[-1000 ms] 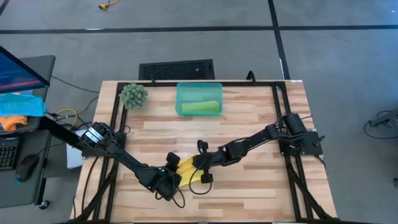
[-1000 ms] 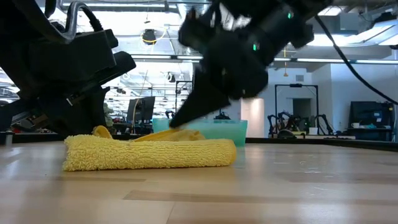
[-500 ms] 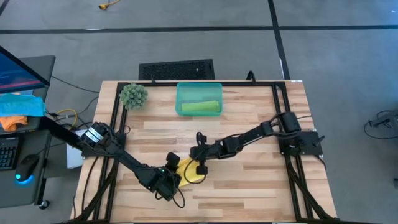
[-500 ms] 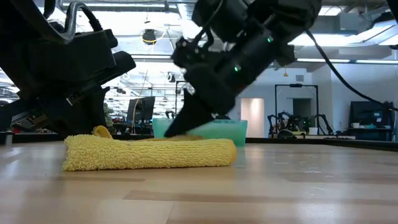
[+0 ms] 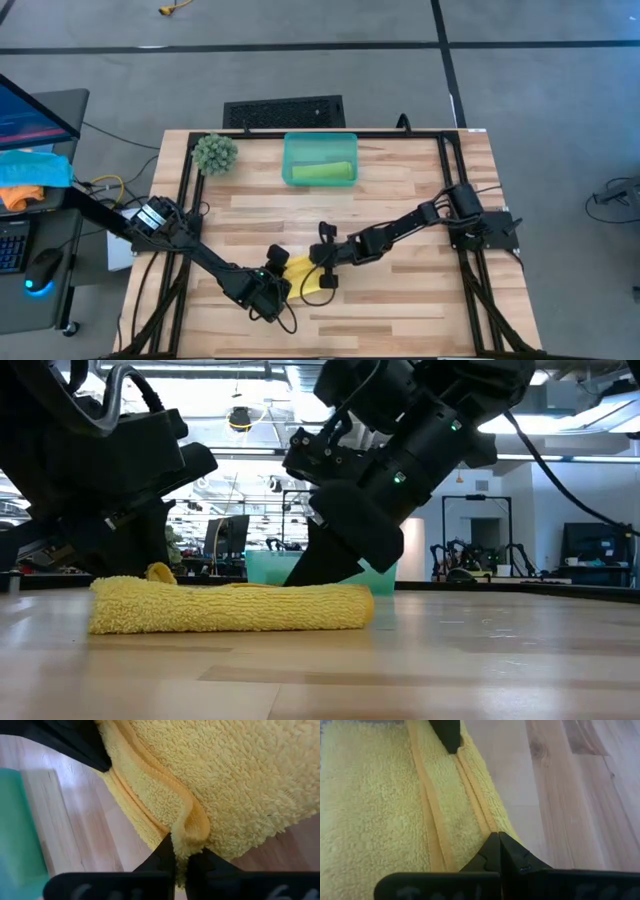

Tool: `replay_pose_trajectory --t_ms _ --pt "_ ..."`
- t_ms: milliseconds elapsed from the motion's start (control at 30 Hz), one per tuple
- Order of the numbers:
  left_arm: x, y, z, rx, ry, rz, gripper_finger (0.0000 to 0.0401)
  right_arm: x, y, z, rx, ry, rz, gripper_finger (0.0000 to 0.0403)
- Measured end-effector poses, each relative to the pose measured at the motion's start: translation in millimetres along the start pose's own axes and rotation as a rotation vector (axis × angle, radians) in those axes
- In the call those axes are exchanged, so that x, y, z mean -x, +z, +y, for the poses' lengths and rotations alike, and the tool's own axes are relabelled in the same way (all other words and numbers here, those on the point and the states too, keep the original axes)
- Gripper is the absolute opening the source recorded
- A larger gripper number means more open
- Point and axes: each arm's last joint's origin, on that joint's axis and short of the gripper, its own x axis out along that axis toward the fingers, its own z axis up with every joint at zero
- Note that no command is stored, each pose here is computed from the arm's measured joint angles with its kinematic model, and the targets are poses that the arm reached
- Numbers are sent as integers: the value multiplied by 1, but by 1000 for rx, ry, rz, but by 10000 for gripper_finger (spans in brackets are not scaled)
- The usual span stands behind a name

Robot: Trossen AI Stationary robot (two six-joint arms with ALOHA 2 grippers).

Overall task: Roll microfiber towels into tight, uniform cylinder then place into a basket
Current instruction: Roll the yellow microfiber cloth

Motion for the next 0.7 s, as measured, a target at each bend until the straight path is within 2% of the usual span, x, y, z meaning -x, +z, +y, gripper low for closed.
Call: replay_pose_trajectory --t_ms 100,400,500,700 --pt "0 -1 0 27 2 9 23 0 -1 0 -12 -2 4 11" --pt "3 1 3 165 20 25 121 0 -1 -1 -12 -6 4 11" --pt "11 8 6 200 5 50 136 0 -2 -1 -12 -6 5 11" --pt "38 27 8 170 -83 64 138 0 -2 -1 -10 -8 8 11"
